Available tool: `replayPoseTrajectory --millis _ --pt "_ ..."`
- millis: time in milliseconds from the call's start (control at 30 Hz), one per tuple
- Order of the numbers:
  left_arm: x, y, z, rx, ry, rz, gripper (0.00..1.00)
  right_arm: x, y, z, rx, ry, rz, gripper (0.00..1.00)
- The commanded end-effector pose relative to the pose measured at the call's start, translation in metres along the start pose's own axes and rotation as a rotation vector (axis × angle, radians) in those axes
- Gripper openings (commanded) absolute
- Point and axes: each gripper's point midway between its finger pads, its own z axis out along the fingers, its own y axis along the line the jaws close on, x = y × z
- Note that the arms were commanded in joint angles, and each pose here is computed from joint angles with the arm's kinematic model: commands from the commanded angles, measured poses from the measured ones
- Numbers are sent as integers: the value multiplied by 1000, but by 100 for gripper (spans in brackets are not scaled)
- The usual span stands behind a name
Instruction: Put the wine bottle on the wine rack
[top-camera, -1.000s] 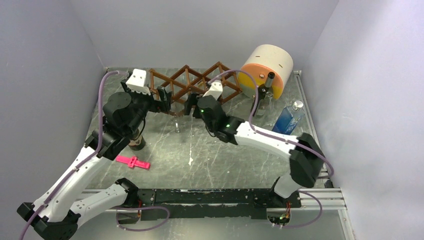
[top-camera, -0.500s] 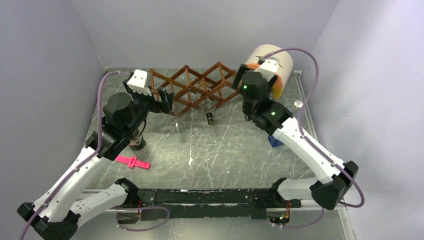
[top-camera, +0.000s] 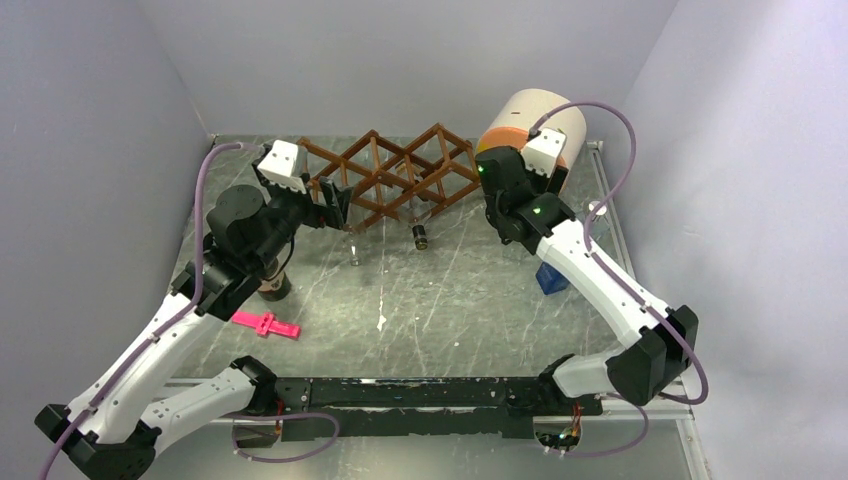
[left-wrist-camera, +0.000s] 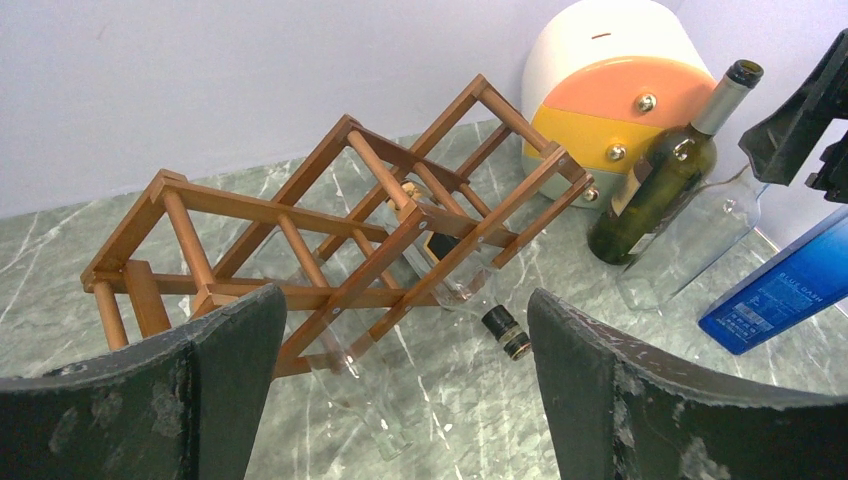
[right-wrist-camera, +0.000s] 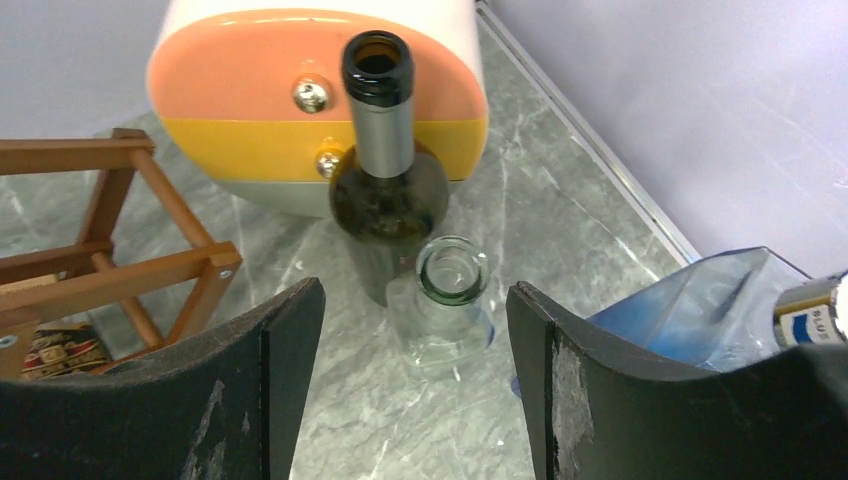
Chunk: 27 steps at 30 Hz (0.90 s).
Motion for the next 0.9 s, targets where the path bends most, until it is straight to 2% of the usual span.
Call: replayPoseTrajectory --millis 0,233,333,467,700,800,867 --pt "-5 -4 3 25 -22 -15 94 -1 -24 4 79 -22 33 71" --pt "1 -5 7 24 -3 -16 93 17 -34 19 106 12 3 72" --pt "3 -5 9 25 3 -16 93 30 -23 25 36 33 -17 72" --pt "8 -3 12 9 15 -11 93 39 -20 35 -38 33 -25 65" --pt "12 -4 15 13 30 -11 93 31 -13 36 -107 -6 -94 46" --pt "14 -4 16 14 34 -10 93 27 -14 35 -109 -22 -106 44" --pt "14 -4 17 14 37 -9 93 25 -15 35 -108 -29 -110 50"
